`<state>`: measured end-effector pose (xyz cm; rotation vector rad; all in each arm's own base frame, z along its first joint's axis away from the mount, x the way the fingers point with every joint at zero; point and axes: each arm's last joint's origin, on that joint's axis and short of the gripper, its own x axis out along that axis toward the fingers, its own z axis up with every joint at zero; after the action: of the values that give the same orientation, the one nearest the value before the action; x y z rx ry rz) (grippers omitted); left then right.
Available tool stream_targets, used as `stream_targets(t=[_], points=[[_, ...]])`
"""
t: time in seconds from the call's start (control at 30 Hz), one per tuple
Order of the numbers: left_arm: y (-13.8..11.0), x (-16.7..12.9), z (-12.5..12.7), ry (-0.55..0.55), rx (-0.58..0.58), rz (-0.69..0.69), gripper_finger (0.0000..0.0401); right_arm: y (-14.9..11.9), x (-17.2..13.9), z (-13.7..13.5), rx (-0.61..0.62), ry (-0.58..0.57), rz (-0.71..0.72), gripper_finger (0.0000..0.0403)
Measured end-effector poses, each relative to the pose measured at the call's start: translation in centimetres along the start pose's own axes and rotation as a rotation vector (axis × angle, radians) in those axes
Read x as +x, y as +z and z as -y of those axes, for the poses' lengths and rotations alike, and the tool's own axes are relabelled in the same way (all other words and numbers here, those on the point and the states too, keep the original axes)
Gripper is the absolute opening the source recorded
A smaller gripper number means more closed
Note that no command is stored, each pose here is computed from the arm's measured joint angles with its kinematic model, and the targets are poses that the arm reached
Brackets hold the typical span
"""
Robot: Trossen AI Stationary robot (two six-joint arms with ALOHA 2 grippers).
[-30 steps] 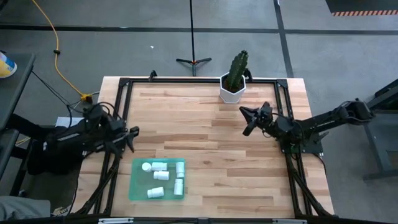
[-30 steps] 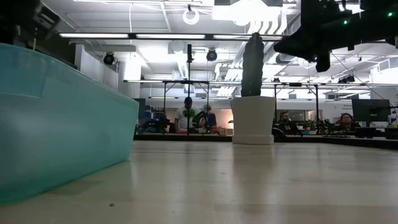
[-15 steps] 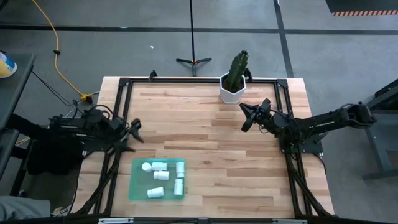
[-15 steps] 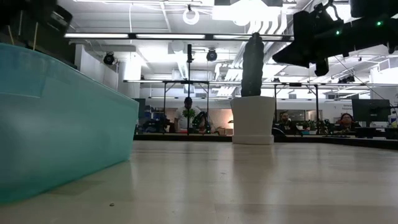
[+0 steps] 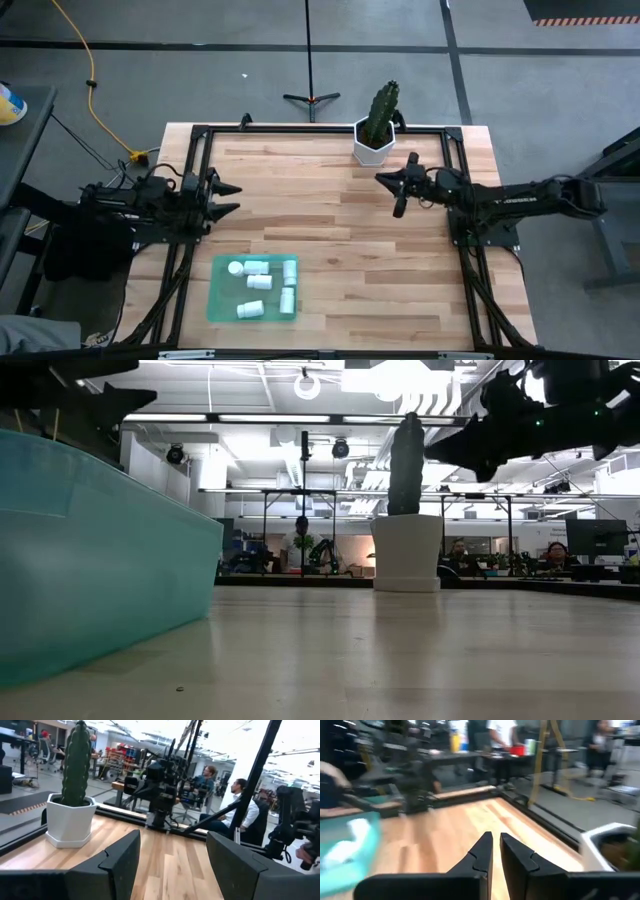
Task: Pick and place pill bottles into a basket
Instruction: Return to Home Position
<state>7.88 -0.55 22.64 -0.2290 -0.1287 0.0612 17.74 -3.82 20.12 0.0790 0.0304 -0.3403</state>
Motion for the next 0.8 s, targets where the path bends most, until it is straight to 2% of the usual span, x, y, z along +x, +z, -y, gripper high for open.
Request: stream_targets(t=[0.13, 0.27, 0.37, 0.53, 0.8], points=[[0.0, 0.0, 0.0, 0.001, -0.007, 0.005, 0.0262, 0.4, -0.3, 0.4, 0.056, 0.157, 0.093, 0.0027], [0.0, 0.0, 0.1, -0.019, -0.008, 0.0, 0.0262, -0.3, -1.9, 0.6, 0.092, 0.308, 0.167, 0.0024], [0.0, 0.0, 0.1, -0.022, -0.009, -0.001, 0.0262, -1.1, -3.1, 0.8, 0.187, 0.324, 0.188, 0.0024], [-0.1, 0.0, 0.0, -0.004, -0.007, -0.012, 0.0262, -0.8, -4.9, 0.7, 0.182, 0.415, 0.276, 0.0029], [-0.5, 0.0, -0.1, 0.006, -0.015, -0.048, 0.0262, -0.3, -6.9, 0.8, 0.228, 0.433, 0.296, 0.003]])
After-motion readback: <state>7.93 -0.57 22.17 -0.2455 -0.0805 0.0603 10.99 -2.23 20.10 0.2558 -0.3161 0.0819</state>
